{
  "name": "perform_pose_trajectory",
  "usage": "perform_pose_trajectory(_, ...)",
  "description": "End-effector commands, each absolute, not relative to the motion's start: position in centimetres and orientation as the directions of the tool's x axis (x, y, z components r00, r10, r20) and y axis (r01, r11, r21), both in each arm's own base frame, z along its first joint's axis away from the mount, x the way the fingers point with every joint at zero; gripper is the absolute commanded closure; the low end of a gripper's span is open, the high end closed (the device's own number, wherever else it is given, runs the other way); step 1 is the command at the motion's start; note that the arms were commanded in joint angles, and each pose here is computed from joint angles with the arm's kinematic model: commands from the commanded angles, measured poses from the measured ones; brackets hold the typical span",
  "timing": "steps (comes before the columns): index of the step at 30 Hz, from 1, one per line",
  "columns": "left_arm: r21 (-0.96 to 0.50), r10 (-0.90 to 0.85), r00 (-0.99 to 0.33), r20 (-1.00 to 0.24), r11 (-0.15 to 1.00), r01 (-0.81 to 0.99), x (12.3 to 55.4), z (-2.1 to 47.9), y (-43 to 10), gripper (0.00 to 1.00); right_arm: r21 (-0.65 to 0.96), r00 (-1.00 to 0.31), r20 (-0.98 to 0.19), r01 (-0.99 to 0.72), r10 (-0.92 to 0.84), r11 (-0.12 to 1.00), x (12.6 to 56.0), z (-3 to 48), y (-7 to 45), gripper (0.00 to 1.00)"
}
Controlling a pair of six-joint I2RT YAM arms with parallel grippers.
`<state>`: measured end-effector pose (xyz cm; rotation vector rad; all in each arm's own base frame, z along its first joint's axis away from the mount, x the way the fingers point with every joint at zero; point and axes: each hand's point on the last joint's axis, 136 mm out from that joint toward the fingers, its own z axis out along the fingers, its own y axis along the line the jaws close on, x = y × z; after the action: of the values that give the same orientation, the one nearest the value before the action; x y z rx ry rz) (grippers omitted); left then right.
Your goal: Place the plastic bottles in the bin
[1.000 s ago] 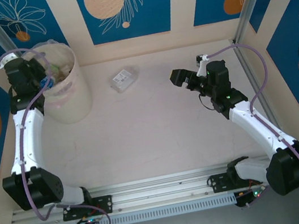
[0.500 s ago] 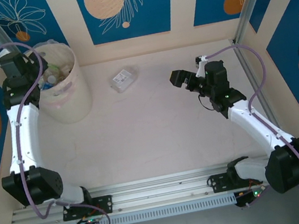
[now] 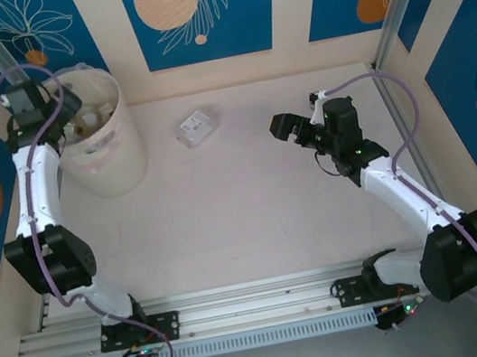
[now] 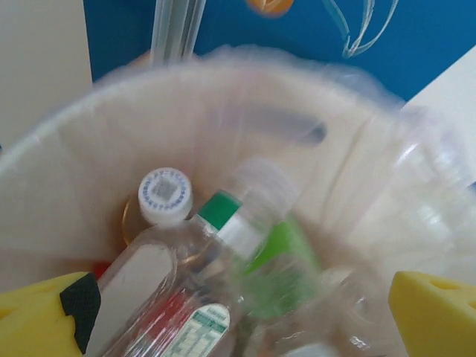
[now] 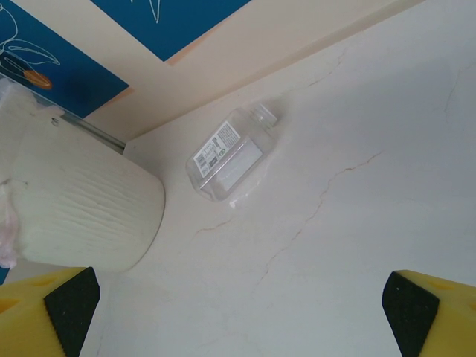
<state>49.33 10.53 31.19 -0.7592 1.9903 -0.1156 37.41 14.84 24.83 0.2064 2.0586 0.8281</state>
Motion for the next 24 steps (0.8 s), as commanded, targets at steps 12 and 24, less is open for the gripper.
perform_pose_trajectory(12,-0.416,-0.546,-0.317,-0.776,0.820,-0.394,47.6,35.8,9.3,0.00,0.626,-0.617,-0.662,-0.142,0.426,0.766,37.7,24.6,15.1,0.00)
perform_pose_trajectory(24,-0.241,-0.183,-0.351,-0.918,0.961,0.132,47.6,41.0,-8.5,0.00,0.640,-0.602,-0.660,-0.136,0.450,0.756,37.7,24.8,14.9,0.00)
